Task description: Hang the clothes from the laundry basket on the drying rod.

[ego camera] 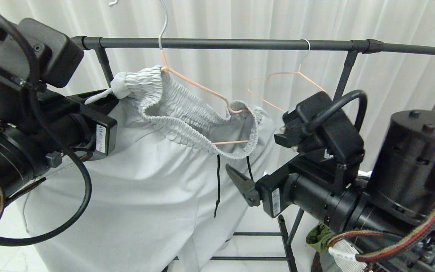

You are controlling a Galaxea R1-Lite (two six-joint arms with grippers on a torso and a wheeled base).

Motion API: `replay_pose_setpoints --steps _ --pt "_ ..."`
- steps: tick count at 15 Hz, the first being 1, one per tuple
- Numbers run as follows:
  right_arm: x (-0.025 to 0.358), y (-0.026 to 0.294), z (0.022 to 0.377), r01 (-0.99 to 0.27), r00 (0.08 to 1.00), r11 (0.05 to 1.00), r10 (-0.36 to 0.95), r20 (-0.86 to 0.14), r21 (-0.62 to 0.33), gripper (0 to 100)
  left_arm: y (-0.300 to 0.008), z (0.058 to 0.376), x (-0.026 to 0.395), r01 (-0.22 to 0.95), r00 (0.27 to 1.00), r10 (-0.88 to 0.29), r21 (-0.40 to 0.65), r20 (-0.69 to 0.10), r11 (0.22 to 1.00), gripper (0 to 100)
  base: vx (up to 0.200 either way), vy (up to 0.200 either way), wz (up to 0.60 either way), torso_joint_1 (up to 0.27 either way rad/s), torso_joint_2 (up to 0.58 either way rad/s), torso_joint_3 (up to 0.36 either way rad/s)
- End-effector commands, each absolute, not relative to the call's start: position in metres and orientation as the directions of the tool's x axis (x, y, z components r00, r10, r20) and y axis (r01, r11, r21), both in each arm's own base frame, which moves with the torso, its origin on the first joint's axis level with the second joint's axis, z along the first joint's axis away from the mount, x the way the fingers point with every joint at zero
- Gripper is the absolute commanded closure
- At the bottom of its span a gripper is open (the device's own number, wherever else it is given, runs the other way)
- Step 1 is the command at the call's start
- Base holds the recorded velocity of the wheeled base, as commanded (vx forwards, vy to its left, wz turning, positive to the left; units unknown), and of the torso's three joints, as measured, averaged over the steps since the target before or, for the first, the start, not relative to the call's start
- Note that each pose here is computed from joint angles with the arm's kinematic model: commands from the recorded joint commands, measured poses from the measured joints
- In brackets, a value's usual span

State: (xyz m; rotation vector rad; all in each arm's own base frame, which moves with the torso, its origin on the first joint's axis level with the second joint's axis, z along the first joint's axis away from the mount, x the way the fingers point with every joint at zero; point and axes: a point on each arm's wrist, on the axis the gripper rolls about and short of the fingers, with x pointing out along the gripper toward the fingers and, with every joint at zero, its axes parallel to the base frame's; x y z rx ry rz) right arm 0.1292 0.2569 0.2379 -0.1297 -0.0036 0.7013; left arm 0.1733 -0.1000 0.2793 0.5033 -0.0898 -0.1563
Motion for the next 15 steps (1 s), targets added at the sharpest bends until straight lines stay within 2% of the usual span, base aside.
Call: replay_pose_setpoints --steps 1,5,8,15 --pt "0.135 0.239 0.253 -0.614 0.785 0.781 0.619 0.008 -0.117 0 -0.098 0.278 0.169 0.155 0.977 -0.205 0.487 0.05 0.86 100 0.0 0.0 0.0 0.0 0.0 0.0" --pt "0.149 0.231 0.277 -0.609 0.775 0.774 0.627 0.078 -0.172 0 -0.1 0.275 0.164 0.293 0.93 -0.364 0.503 0.047 0.813 100 0.0 0.0 0.0 0.0 0.0 0.0" --pt "0.164 0.242 0.28 -0.585 0.79 0.788 0.607 0.084 -0.192 0 -0.106 0.275 0.16 0.338 0.908 -0.416 0.505 0.047 0.794 100 0.0 0.0 0.0 0.0 0.0 0.0" --pt "0.179 0.259 0.279 -0.577 0.771 0.748 0.631 0.083 -0.327 0 -0.116 0.274 0.153 0.387 0.881 -0.471 0.504 0.044 0.772 100 0.0 0.0 0.0 0.0 0.0 0.0"
